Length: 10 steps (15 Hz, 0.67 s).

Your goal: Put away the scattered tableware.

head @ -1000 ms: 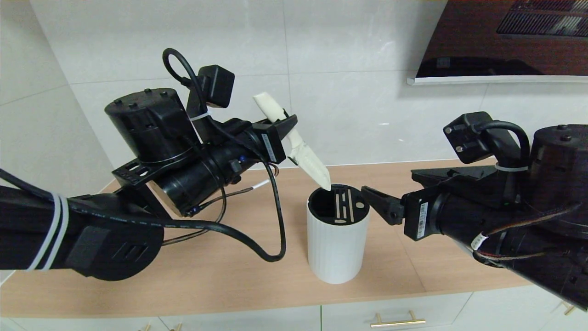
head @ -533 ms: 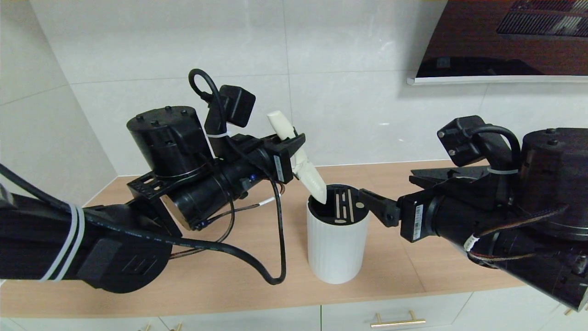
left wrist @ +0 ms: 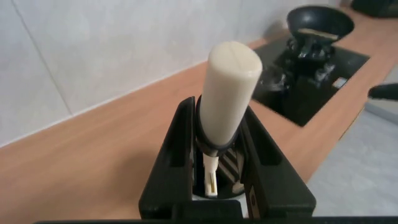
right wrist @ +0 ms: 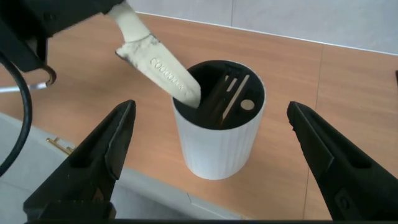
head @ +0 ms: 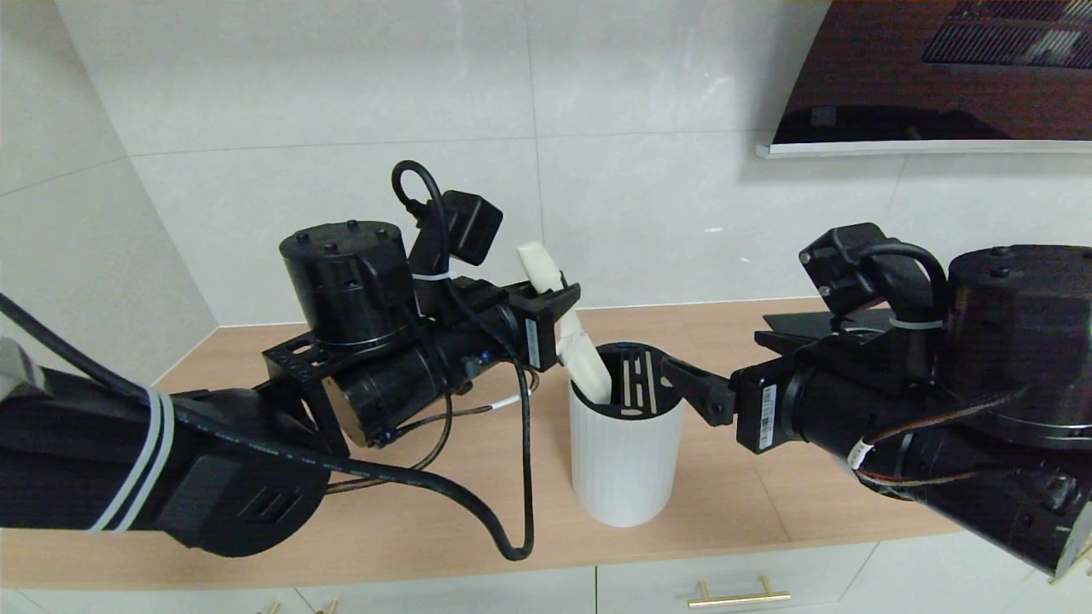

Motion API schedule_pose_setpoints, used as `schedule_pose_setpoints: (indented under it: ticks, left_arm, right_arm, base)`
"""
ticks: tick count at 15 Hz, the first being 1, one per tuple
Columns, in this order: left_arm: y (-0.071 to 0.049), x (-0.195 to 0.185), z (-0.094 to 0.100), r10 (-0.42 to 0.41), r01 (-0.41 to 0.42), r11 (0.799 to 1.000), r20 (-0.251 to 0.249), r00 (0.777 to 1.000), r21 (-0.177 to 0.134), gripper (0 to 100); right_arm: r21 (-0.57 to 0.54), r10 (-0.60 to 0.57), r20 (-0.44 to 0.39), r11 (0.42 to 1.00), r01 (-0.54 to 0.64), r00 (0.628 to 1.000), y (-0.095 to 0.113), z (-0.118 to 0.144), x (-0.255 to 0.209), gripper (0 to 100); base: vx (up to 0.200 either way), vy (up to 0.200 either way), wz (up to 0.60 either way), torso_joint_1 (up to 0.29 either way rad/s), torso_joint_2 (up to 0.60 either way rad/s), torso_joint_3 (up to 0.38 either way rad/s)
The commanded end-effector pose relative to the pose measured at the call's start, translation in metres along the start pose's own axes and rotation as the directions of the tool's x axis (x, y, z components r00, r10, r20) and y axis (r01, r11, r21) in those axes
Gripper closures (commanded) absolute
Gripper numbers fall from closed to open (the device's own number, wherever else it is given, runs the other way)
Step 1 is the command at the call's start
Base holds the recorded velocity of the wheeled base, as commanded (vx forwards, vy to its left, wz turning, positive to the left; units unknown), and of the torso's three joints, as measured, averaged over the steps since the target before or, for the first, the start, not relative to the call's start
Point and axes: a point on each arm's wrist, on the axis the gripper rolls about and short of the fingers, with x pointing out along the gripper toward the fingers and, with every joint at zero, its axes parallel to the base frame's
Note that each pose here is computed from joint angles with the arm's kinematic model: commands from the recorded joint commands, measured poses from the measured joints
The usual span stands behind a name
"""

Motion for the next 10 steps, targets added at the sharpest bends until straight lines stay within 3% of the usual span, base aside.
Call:
schedule_pose_setpoints:
  ticks: [1,3,6,10]
  left_arm:
    - [-0.002,0.007,-0.011,-0.009,0.009,1.000,-0.032,0.999,-0.003,100]
    - [-0.011,0.017,-0.019,-0.034,0.034,0.999,-0.049,0.998,-0.004,100]
    - [-0.015,0.036,0.002,-0.047,0.047,0.999,0.016,0.999,0.005,100]
    - [-0.016,0.037,0.024,-0.036,0.039,0.998,-0.058,0.998,0.041,100]
  right_arm:
    - [-0.002,0.000,-0.009,1.000,0.000,1.000,0.001,-0.002,0.002,0]
    - [-0.004,-0.002,-0.014,1.000,0.002,1.000,0.001,-0.004,0.004,0]
    - [-0.001,-0.003,-0.007,1.000,0.003,1.000,0.001,-0.002,0.003,0]
    - [0.003,-0.002,0.003,1.000,0.002,1.000,0.000,0.001,0.000,0]
  base:
    - [0.000,0.000,0.00,0.000,0.00,0.000]
    - [0.000,0.000,0.00,0.000,0.00,0.000]
    - [0.000,0.000,0.00,0.000,0.00,0.000]
    - [0.000,0.000,0.00,0.000,0.00,0.000]
